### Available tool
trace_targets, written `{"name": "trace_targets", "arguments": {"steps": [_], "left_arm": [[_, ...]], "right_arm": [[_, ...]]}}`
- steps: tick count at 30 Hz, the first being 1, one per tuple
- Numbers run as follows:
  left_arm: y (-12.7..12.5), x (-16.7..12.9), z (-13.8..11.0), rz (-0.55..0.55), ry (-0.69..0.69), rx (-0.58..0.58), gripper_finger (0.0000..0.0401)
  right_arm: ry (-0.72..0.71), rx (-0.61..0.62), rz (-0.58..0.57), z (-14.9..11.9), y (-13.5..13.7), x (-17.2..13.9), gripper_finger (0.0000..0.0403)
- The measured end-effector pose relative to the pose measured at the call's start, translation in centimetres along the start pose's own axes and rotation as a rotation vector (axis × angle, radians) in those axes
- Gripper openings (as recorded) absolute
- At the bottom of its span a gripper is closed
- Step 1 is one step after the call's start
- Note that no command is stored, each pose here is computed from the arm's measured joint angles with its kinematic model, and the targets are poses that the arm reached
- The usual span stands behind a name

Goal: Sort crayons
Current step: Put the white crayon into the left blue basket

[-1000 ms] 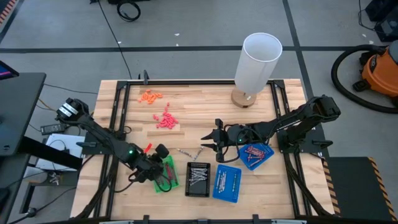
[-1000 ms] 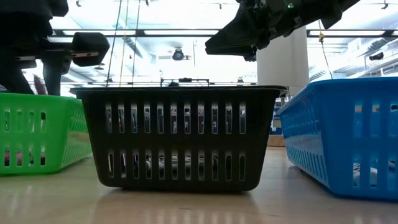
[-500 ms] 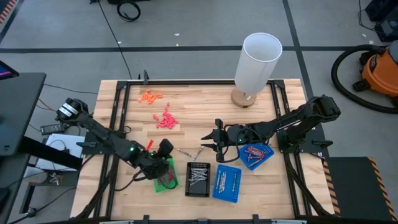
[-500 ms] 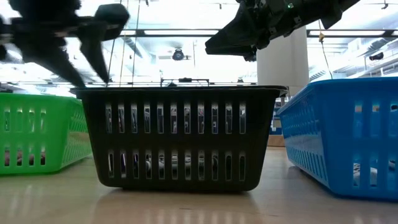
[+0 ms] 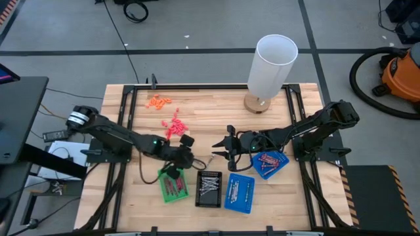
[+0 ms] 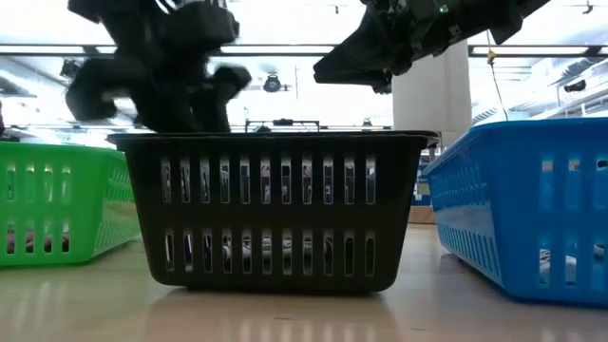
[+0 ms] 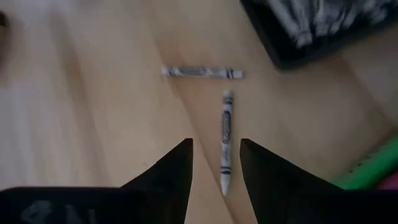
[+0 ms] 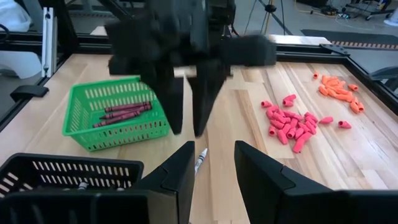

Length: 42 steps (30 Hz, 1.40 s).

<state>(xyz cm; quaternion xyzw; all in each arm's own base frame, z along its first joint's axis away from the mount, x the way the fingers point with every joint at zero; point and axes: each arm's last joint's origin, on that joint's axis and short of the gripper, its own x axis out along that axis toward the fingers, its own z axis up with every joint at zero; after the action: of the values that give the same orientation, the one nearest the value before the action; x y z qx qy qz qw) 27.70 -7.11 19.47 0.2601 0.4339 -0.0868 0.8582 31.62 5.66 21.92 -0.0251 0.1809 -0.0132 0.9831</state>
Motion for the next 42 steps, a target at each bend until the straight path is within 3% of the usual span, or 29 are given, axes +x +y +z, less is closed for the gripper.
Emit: {"name": "trace_targets", "arguments": {"steps": [13, 28, 42], "left_arm": [[0.9, 4.6, -1.4, -0.080, 0.073, -0.035, 0.0142], [1.8, 6.3, -1.9, -0.175, 0.092, -0.136, 0.0142], [2.4, 6.3, -0.4, -0.191, 0.130, -0.120, 0.0142]], "right_arm": [[0.003, -0.001, -0.005, -0.1, 0.0, 0.0, 0.0122], [-0.003, -0.003, -0.007, 0.0, 0.0, 0.0, 0.0121], [-0.002, -0.009, -0.008, 0.0, 0.0, 0.0, 0.0121]]}}
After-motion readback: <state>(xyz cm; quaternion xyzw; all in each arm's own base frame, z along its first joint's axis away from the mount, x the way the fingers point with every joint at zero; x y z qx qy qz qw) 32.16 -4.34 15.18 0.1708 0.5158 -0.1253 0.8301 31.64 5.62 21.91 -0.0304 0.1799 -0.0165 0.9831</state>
